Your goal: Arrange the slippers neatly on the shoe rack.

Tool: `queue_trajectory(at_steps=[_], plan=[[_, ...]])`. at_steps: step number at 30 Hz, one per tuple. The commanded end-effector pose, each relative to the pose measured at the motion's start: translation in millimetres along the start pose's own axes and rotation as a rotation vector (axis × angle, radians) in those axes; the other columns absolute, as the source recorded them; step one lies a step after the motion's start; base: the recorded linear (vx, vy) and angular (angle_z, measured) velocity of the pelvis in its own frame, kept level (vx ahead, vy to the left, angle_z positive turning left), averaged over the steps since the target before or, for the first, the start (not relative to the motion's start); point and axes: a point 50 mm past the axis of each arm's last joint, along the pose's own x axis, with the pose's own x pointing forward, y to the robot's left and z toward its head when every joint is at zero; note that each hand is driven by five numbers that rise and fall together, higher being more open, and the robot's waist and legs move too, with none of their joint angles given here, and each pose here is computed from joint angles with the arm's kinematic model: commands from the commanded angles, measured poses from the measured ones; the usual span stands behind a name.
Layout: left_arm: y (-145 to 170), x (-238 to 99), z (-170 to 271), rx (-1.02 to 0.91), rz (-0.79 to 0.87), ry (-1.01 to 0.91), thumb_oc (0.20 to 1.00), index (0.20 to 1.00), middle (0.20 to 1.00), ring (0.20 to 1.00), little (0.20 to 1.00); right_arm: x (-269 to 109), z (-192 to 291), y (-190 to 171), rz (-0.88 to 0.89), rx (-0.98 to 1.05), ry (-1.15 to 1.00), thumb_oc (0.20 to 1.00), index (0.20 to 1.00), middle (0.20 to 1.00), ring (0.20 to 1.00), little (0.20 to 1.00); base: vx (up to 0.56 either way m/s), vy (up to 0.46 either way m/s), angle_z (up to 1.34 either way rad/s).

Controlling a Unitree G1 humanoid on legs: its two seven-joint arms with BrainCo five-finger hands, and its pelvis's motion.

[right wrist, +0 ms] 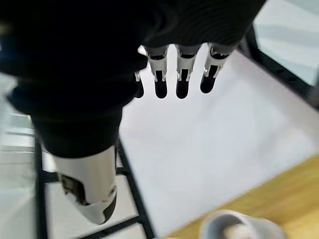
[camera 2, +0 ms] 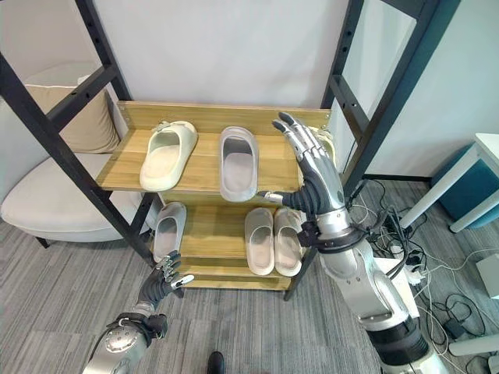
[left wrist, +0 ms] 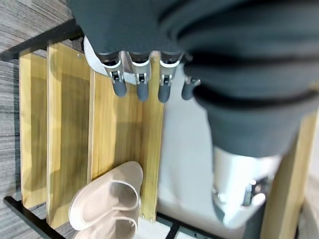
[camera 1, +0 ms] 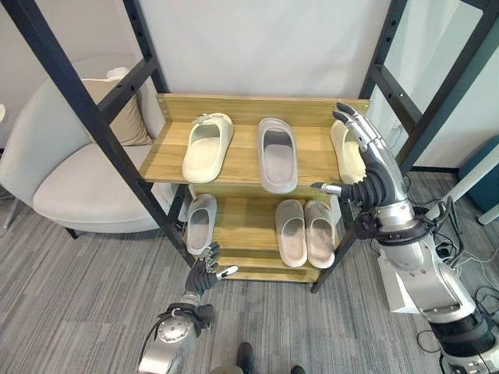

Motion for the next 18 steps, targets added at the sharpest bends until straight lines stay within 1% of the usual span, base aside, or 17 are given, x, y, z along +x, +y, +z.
queue_trajectory(at_steps=[1, 9, 15, 18], plan=[[4.3, 7.1, 14.5, -0.006, -0.003, -0.081, 1.000, 1.000, 1.000, 1.000, 1.000, 9.6, 7.8, -15.3, -0.117, -0.035, -0.048, 1.000, 1.000, 1.000, 1.000, 1.000, 0.03, 0.021, 0.06], [22.5, -7.9, 3.7, -0.015, 0.050, -0.047, 1.000, 1.000, 1.000, 1.000, 1.000, 14.7, -31.6, -22.9, -0.164, -0.128, 0.100, 1.000, 1.000, 1.000, 1.000, 1.000, 0.02, 0.021, 0.11], [28.4, -14.2, -3.7, -0.008, 0.044, -0.015, 1.000, 1.000, 1.000, 1.000, 1.000, 45.3, -56.7, -38.2, -0.214, -0.245, 0.156, 1.000, 1.000, 1.000, 1.000, 1.000, 0.05, 0.031, 0.14], [29.0, -15.4, -5.1, -0.006, 0.035, -0.007, 1.000, 1.000, 1.000, 1.000, 1.000, 53.7, -61.1, -42.1, -0.235, -0.259, 0.174, 1.000, 1.000, 1.000, 1.000, 1.000, 0.02, 0.025, 0.18]])
